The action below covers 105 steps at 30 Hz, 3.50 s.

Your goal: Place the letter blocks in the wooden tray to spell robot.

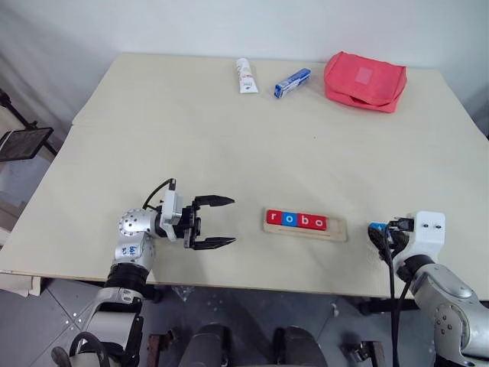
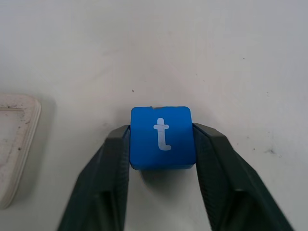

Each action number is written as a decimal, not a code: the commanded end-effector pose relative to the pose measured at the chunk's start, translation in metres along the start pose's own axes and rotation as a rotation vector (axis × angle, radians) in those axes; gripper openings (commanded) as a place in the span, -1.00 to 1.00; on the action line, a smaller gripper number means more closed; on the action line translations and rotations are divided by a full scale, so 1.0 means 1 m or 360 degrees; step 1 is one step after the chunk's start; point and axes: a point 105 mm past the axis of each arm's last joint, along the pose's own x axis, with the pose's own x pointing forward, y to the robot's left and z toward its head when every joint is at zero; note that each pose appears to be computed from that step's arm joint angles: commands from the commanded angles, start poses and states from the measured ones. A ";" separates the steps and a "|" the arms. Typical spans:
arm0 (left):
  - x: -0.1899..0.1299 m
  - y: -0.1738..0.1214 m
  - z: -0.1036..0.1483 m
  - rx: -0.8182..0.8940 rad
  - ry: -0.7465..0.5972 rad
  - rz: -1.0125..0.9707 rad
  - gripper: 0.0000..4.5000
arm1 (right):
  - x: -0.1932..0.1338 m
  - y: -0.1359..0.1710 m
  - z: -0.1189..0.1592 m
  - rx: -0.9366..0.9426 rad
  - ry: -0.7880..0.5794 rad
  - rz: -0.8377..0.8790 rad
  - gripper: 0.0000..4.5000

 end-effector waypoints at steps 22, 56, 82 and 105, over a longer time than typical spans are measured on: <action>0.001 -0.007 0.003 0.0047 -0.0016 -0.0050 1.00 | -0.024 0.001 0.039 -0.1126 0.0263 0.0963 0.99; -0.006 -0.020 0.007 0.0062 0.0018 0.0074 1.00 | 0.035 -0.033 0.034 -0.1766 0.0737 0.1343 0.99; 0.002 -0.010 0.004 0.0062 -0.0007 0.0049 1.00 | 0.014 0.034 0.076 -0.1619 0.0595 0.1432 -0.35; 0.000 -0.018 0.002 0.0071 -0.0016 0.0077 1.00 | 0.023 0.071 0.059 -0.1664 0.0578 0.1533 -0.35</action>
